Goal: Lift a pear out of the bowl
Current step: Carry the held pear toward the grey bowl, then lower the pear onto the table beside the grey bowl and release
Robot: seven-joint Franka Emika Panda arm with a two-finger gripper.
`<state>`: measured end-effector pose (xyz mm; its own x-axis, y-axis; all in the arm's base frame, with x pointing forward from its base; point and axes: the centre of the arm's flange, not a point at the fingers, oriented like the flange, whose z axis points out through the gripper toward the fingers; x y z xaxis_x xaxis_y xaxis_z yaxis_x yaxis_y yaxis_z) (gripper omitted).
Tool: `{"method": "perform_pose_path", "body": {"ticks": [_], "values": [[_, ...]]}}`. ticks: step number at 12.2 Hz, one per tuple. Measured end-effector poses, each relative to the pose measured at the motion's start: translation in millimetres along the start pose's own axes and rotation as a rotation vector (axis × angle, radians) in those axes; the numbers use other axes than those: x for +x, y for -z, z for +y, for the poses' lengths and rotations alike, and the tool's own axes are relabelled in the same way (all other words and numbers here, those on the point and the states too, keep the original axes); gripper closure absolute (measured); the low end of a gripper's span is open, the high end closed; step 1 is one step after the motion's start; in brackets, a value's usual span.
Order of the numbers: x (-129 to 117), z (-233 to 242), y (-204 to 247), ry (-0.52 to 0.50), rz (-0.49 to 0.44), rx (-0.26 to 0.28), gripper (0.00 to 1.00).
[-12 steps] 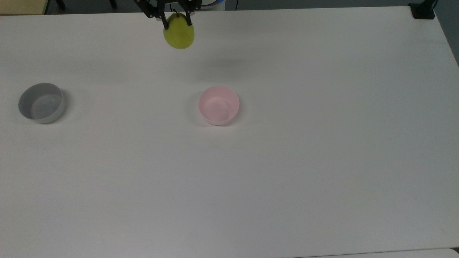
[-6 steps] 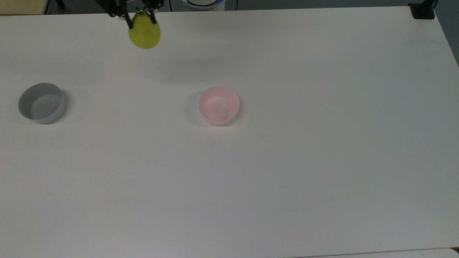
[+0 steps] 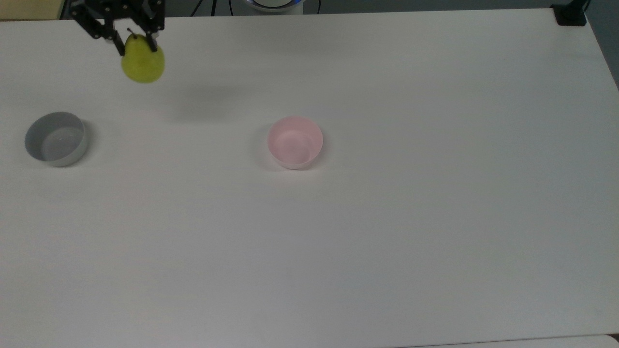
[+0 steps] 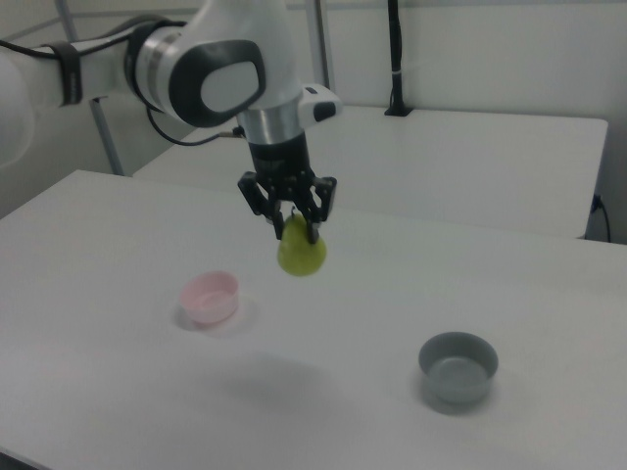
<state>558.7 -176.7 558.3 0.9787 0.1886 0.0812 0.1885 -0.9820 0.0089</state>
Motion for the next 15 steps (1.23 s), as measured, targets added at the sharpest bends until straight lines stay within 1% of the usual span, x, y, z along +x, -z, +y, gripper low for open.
{"method": "perform_pose_path", "body": {"ticks": [3,6,8,9,11,15], "values": [[8,29,-43,-0.041,-0.012,-0.019,0.49],[23,36,-91,-0.071,-0.005,0.018,0.49],[30,37,-119,-0.08,-0.006,0.025,0.49],[35,37,-137,-0.093,0.006,0.04,0.49],[40,34,-165,-0.106,-0.003,0.061,0.49],[40,28,-184,-0.111,-0.02,0.085,0.49]]}}
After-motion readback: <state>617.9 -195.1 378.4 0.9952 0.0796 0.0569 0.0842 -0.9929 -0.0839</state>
